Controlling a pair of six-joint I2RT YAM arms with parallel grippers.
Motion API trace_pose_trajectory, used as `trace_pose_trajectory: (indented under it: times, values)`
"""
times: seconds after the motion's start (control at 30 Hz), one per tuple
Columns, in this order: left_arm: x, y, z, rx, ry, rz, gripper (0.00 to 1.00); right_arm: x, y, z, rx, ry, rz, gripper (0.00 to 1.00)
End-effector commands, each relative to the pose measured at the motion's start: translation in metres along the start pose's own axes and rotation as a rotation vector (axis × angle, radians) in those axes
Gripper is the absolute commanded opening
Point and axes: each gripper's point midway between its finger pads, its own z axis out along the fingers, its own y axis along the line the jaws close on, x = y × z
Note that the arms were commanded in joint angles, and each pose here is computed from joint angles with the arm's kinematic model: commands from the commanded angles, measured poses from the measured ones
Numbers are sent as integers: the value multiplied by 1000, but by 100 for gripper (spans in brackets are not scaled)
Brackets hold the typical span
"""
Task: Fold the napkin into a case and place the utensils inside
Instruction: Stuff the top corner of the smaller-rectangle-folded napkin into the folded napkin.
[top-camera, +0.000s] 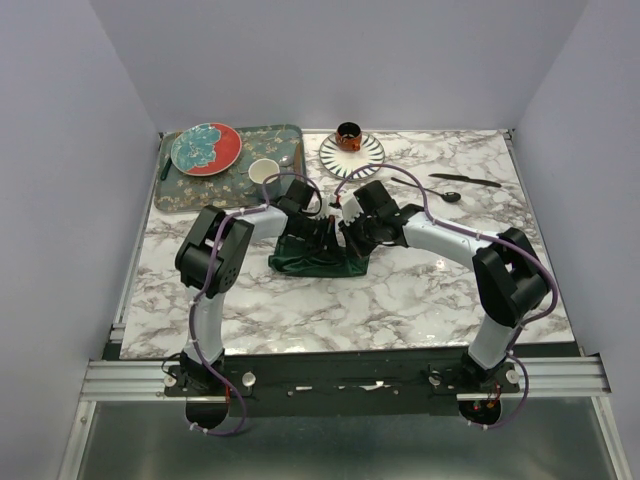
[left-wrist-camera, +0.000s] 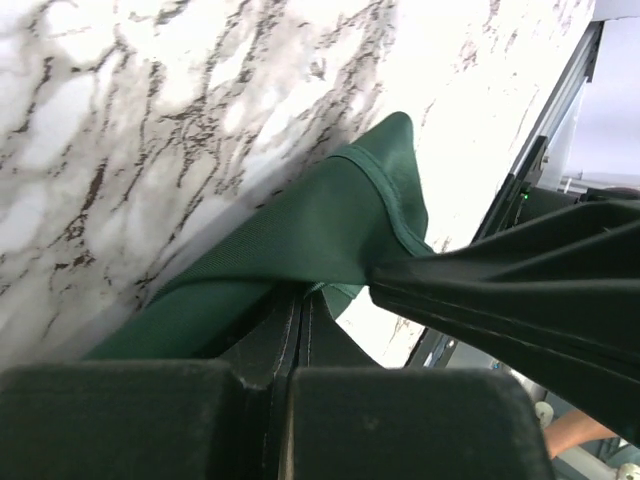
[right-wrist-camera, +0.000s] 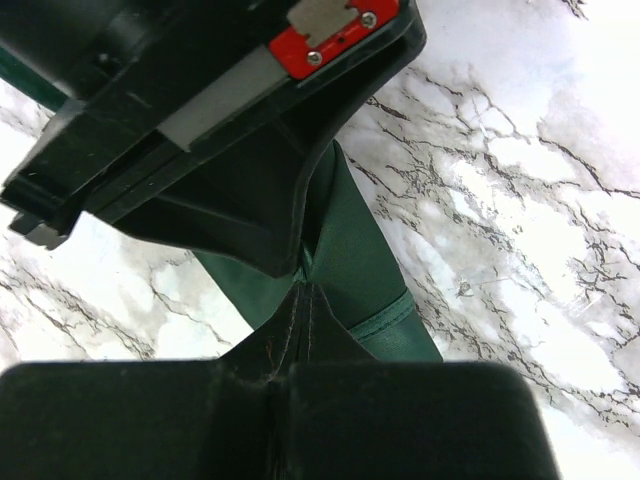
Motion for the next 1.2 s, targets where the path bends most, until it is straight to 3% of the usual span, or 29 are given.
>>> trace_pose_trajectory:
  times: [0.0, 0.47, 0.9, 1.17]
  values:
    - [-7, 10, 4, -29, -2, -28, 0, 3, 2, 2, 1, 7, 4, 1]
    - [-25, 1, 7, 0, -22, -40, 0, 12, 1, 14, -13, 37, 0, 1]
    - [-25, 11, 12, 6, -18, -80, 0, 32, -26, 36, 106, 139, 31, 1]
    - [-31, 2, -10, 18, -59, -58, 23, 41, -29, 40, 119, 191, 52, 1]
